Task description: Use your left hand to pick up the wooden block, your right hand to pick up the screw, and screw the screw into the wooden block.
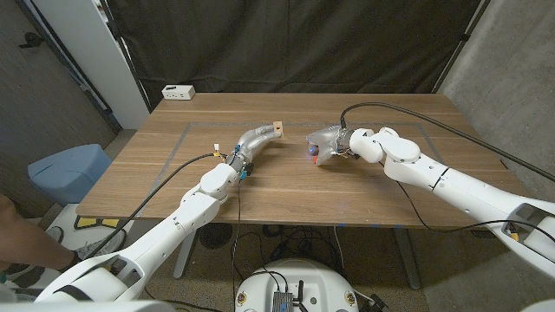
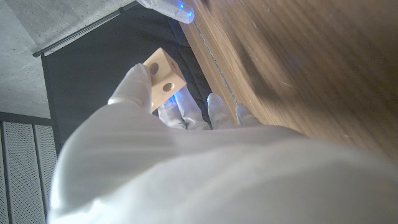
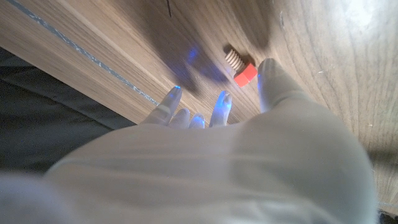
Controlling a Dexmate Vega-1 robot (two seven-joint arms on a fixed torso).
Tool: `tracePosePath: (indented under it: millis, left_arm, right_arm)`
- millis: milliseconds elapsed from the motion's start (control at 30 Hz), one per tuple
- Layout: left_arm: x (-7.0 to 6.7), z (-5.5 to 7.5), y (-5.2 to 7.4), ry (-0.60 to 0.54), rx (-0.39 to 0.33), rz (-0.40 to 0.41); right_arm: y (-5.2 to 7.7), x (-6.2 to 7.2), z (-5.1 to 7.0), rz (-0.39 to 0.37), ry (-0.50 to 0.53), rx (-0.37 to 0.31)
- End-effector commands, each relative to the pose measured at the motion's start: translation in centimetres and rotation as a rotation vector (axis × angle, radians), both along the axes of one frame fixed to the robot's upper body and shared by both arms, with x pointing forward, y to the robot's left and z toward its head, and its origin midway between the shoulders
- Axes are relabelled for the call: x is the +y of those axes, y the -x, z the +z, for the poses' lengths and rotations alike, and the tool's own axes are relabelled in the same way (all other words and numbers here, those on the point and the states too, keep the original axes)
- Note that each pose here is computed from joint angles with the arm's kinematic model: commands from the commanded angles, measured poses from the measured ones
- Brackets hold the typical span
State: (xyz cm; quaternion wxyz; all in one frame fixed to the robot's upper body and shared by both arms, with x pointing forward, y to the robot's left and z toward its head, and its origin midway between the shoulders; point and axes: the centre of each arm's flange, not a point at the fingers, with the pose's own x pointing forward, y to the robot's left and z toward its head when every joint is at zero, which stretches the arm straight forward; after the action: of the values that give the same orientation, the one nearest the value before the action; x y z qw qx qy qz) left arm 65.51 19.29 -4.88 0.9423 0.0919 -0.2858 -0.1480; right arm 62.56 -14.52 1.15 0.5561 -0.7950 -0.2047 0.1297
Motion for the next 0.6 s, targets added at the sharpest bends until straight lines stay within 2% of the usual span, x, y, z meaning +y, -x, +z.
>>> tracePosePath:
  millis: [33,600]
  left_arm:
    - [0.12,0.01,-0.18,0.002,0.005,0.003]
    - [0.02,0.17,-0.53,0.0,0.007,-0.007]
  right_arm:
    - [-0.38,0.08,-0.38,0.004,-0.004,-0.013]
    - [-0.57,-0.1,-0.66,-0.007,-0.015,-0.026]
